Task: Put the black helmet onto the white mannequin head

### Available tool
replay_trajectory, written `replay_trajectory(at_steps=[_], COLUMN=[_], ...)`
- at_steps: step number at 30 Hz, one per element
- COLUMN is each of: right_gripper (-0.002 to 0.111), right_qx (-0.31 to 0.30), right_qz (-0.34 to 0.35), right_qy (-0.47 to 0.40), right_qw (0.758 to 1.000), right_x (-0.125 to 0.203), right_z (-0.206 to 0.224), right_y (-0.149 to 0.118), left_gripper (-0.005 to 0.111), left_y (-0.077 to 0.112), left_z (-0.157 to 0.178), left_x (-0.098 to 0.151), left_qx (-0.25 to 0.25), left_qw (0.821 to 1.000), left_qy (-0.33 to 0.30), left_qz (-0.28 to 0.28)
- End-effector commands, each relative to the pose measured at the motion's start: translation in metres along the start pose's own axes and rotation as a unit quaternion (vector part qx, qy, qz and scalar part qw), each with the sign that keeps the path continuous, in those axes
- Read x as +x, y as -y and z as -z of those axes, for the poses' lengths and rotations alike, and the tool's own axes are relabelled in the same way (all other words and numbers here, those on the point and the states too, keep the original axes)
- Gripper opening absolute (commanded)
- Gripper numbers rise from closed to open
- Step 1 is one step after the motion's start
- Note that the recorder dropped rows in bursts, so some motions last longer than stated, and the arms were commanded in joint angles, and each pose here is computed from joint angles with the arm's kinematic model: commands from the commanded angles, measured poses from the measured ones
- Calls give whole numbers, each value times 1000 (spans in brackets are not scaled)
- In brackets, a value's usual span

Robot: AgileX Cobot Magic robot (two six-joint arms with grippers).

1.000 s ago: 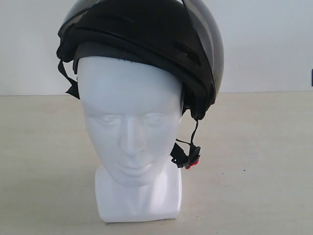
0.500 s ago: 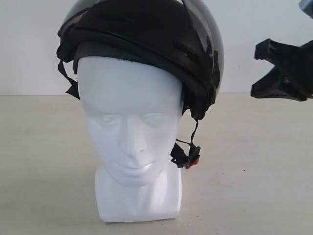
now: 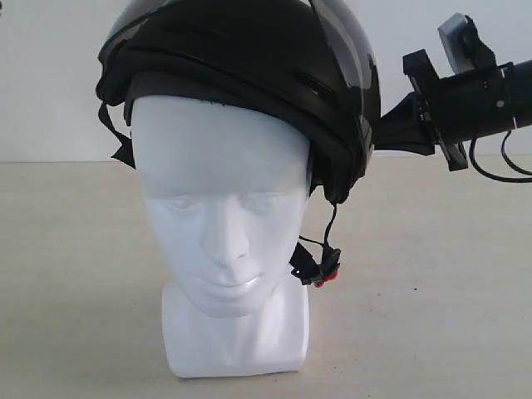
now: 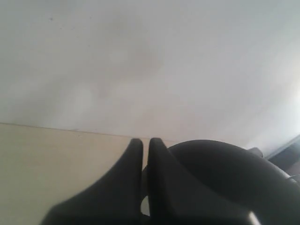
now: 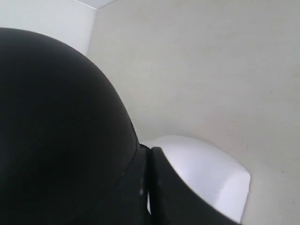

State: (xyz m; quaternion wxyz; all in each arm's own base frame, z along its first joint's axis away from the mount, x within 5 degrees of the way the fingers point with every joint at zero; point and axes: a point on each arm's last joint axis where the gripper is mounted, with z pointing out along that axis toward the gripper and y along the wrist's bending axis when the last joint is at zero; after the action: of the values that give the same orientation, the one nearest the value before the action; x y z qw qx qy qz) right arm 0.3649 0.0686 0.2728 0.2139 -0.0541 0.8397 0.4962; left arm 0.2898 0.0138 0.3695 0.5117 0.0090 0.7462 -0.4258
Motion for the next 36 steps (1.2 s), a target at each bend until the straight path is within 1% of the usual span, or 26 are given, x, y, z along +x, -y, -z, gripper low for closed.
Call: replay_trajectory(at_steps=[1,5,9,13,16,19,26,28,31,36], right_gripper=[0,0,0,0,0,0,0,0,0,0], right_qx=[-22,-46,-60,-64,-61,-63,-55,-69,-92,-101], right_qz=[25,31,47,55,57,68,91,95,107,97], right_qy=[33,39,38,39,47,52,87,83,73,76], right_qw=[999,998,996,996,995,994,991,990,987,987], right_x=[-15,-19,-22,-23,-24,-24,-28,-30,-35,-40], right_z=[-4,-10,-14,-15,-12,-6,9,14,20,24], right_y=[-12,-21,-31,-36,-40,-49,-72,-83,-100,-112], left_gripper=[4,4,4,4,4,4,4,4,4,4], left_y=[-4,-17,-27,-25,-17,-6,9,15,23,34], left_z=[-28,-40,-45,-45,-44,-44,-42,-43,-50,-64], left_x=[1,3,7,7,3,-6,-25,-25,-23,-17], left_qx=[23,7,4,12,42,66,85,100,108,104], left_qw=[999,999,999,998,998,997,995,993,992,992], left_qy=[-29,-32,-41,-43,-44,-47,-38,-45,-50,-52], left_qz=[8,20,33,34,31,11,-30,-36,-43,-50])
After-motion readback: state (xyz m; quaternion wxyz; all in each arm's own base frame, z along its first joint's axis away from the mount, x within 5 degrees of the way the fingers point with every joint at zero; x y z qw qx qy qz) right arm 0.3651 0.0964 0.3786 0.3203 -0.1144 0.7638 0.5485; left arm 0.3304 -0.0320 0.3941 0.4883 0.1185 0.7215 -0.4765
